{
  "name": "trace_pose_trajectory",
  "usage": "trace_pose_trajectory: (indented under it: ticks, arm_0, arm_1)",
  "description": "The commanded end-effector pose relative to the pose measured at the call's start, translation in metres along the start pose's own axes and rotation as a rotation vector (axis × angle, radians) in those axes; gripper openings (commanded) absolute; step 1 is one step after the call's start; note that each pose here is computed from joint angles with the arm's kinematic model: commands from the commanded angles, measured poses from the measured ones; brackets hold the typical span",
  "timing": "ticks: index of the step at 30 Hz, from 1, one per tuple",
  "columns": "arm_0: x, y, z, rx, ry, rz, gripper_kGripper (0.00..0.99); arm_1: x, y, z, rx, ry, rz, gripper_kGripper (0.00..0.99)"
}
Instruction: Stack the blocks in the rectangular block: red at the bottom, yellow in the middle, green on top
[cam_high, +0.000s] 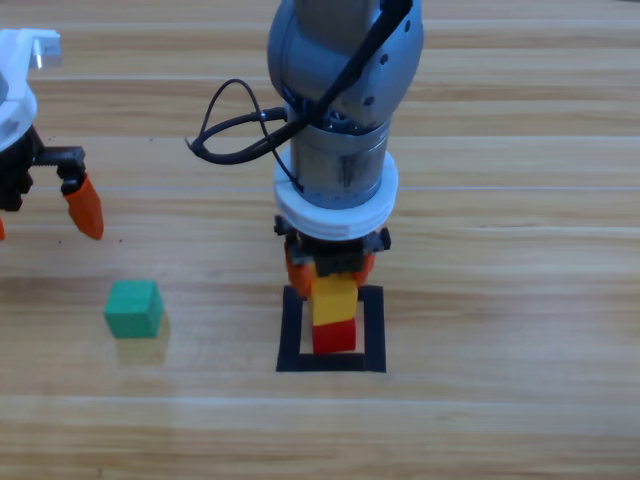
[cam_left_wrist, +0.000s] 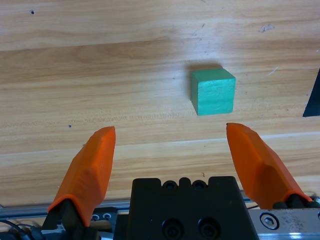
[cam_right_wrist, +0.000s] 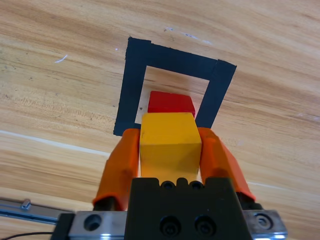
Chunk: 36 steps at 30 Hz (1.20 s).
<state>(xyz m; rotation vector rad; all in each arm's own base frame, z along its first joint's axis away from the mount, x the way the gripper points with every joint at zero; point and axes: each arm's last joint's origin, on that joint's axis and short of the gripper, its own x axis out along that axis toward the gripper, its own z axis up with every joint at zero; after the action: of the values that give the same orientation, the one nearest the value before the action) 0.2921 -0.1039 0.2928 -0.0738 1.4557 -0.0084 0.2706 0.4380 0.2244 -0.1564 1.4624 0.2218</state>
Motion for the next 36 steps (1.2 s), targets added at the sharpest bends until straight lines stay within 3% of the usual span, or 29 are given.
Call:
trace_pose_trajectory:
  ticks: [1,7,10,19,21,24,26,28,33,36]
  arm_0:
    - [0.017,-0.006,-0.001,0.019,0.052,0.007,0.943]
    - [0.017,-0.006,-0.001,0.021,0.051,0.007,0.943]
    - [0.016,-0.006,-0.002,0.018,0.046,0.002,0.945]
    - [0.022,-0.024,0.005,-0.105,-0.016,0.011,0.976]
    - [0.035,-0.04,0.005,-0.08,0.005,0.035,0.976]
    - [0.057,-0.058,0.001,-0.051,0.036,0.073,0.976]
    - [0.071,-0.067,-0.002,-0.031,0.059,0.082,0.977]
    - [0.078,-0.071,-0.004,-0.017,0.076,0.087,0.977]
    - [0.082,-0.072,-0.007,0.018,0.095,0.077,0.977]
    - [0.087,-0.071,-0.008,0.034,0.107,0.084,0.976]
  arm_1:
    - [0.033,0.016,-0.013,-0.038,0.062,-0.048,0.937]
    - [-0.009,0.01,-0.013,-0.038,-0.01,-0.007,0.99]
    - [-0.051,0.003,-0.017,-0.051,-0.074,0.048,0.99]
    - [-0.16,-0.038,-0.052,-0.12,-0.301,0.165,0.99]
    - [-0.17,-0.064,-0.071,-0.159,-0.382,0.254,0.99]
    - [-0.163,-0.142,-0.109,-0.195,-0.564,0.527,0.99]
    - [-0.155,-0.182,-0.125,-0.241,-0.62,0.593,0.99]
    - [-0.15,-0.203,-0.133,-0.313,-0.649,0.582,0.99]
    - [-0.145,-0.231,-0.157,-0.502,-0.757,0.405,0.99]
    - [-0.144,-0.231,-0.156,-0.593,-0.769,0.35,0.99]
